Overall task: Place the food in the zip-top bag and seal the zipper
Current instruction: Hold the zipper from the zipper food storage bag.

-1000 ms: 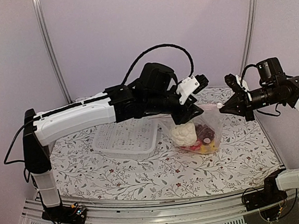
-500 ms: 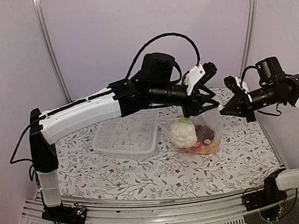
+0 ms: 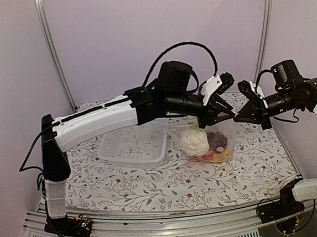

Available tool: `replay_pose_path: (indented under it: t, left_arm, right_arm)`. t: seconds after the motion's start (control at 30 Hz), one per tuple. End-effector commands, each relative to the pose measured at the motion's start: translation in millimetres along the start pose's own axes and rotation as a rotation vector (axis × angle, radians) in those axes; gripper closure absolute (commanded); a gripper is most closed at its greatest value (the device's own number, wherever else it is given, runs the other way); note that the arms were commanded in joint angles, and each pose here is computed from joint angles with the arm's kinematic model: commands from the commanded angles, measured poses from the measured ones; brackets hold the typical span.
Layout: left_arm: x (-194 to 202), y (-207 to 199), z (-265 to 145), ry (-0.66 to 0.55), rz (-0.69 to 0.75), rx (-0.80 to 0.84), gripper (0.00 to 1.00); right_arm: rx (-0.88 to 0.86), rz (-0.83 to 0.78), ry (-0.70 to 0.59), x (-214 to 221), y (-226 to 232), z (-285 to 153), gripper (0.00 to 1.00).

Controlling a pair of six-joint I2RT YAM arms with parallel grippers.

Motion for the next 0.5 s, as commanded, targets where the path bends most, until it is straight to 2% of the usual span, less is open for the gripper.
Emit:
replay_pose_path:
  t: [0.0,0.27,0.47]
  left_arm:
    - [4.9,9.3,3.4,0.010,-0.011,0.014,0.75]
    - [8.6,14.0,8.6,0.022,-0.016,0.019,0.76]
    - [12.3,15.4,9.7,0.037,-0.021,0.025,0.85]
  right_arm:
    - [-0.005,-0.029,-0.026,-8.0,2.0,-3.3,1.00]
    - [-0.004,-0.029,-0.033,-9.8,2.1,-4.3,1.00]
    - [-0.001,-0.025,-0.031,-9.7,1.4,-4.2,1.00]
Point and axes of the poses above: each gripper's point midway between its finger pads, its own z axis out along the fingers, its own y axis along the line the jaws close on, x = y × z, the point moved 8 cm from there along -z, back along the fingers, and after that the axes turned 2 degrees about -z, right-handed, at the moved point
